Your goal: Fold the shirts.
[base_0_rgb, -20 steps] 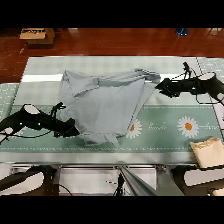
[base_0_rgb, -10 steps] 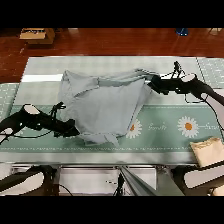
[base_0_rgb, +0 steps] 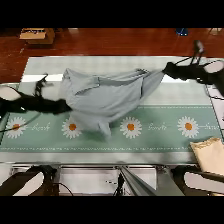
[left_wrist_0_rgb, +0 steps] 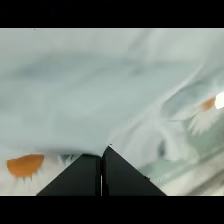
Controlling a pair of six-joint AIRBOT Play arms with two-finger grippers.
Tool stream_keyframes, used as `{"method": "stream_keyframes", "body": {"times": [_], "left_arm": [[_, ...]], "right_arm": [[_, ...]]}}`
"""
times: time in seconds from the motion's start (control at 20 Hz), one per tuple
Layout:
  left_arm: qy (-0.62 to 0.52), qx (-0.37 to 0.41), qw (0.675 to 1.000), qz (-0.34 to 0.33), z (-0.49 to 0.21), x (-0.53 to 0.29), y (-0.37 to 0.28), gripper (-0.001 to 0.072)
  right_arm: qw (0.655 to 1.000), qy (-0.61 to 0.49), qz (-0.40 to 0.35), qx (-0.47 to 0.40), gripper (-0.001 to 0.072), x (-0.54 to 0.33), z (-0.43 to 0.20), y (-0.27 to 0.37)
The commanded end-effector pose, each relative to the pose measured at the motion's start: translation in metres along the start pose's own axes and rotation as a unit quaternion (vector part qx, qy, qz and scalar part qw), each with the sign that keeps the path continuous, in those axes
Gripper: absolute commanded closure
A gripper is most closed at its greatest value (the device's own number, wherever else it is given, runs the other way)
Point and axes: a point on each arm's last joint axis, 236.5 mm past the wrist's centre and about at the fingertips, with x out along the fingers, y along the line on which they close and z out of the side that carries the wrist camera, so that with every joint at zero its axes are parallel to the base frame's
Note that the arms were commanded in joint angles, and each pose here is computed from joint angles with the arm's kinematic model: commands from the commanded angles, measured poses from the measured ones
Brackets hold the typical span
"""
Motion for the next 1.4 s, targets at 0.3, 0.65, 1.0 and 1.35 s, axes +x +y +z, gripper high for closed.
{"method": "stream_keyframes", "body": {"times": [0.3,0.65,1.0,1.35], "left_arm": [[-0.585,0.323,0.739,0.083,0.057,-0.446,-0.260,0.0692],[-0.627,0.321,0.708,0.047,-0.036,-0.505,-0.303,0.0693],[-0.461,0.226,0.857,0.045,-0.079,-0.426,-0.259,0.0693],[-0.253,0.131,0.955,0.082,-0.050,-0.300,-0.168,0.0692]], "right_arm": [[0.907,-0.385,-0.001,-0.168,0.0688,-0.382,0.103,0.171],[0.857,-0.475,-0.052,-0.192,0.0688,-0.545,0.052,0.216],[0.924,-0.279,-0.214,-0.151,0.0689,-0.515,-0.020,0.129],[0.965,0.023,-0.218,-0.146,0.0689,-0.371,-0.034,0.069]]}}
